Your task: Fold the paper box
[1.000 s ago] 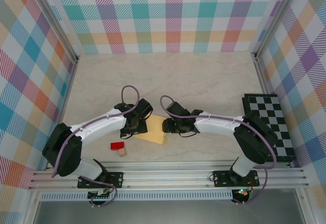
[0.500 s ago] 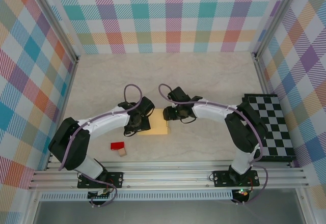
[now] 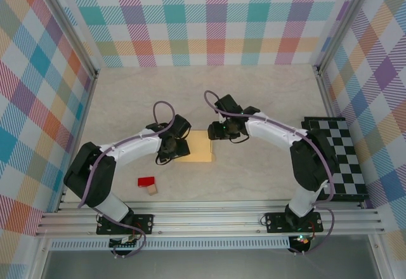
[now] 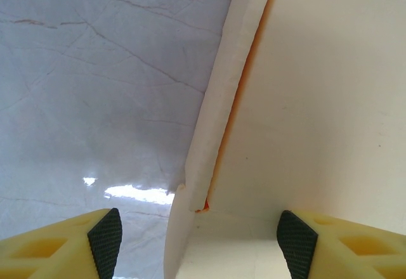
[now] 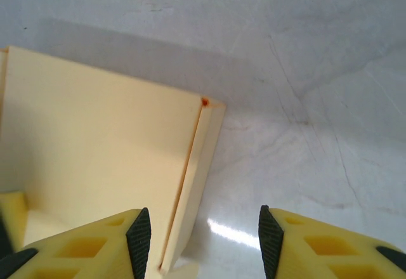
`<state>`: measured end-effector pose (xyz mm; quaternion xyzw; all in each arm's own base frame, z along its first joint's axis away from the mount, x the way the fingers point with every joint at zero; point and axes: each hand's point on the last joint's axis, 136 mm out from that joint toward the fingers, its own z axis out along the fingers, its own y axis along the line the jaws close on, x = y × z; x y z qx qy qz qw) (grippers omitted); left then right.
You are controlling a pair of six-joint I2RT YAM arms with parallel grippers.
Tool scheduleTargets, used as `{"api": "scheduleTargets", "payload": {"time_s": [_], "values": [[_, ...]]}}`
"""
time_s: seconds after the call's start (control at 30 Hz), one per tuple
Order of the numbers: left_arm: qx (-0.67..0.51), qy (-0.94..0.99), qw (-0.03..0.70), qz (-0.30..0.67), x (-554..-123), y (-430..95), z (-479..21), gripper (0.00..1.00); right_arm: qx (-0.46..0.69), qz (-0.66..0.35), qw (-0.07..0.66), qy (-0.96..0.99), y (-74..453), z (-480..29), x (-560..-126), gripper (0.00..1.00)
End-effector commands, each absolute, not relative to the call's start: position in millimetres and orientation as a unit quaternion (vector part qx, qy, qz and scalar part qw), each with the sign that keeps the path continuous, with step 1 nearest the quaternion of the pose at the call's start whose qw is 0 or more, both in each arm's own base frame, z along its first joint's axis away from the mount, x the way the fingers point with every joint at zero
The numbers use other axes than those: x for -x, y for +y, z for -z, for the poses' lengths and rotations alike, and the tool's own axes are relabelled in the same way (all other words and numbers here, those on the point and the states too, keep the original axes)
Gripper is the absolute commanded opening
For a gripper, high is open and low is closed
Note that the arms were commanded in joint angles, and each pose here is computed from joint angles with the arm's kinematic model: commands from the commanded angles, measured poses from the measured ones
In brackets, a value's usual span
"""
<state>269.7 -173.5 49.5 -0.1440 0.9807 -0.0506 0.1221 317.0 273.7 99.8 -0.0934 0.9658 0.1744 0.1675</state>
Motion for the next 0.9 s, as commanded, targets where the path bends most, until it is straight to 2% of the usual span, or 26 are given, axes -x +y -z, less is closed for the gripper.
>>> {"api": "scheduleTargets", "payload": {"time_s": [0.0, 0.27, 0.87], "values": [[0.156, 0.984, 0.08, 0.014, -256.4, -160.0, -19.0, 0.69, 0.043, -0.204, 0.121, 0.97, 270.3, -122.9, -290.0, 0.5], [0.189, 0.978, 0.062, 0.056, -249.7, -172.1, -16.0, 0.63, -0.011, -0.27, 0.055, 0.961, 279.3, -98.5, -257.5, 0.5], [0.211, 0.974, 0.054, 0.062, -238.0, -173.9, -11.5, 0.59, -0.05, -0.331, 0.01, 0.942, 304.7, -55.8, -255.0, 0.49]]}}
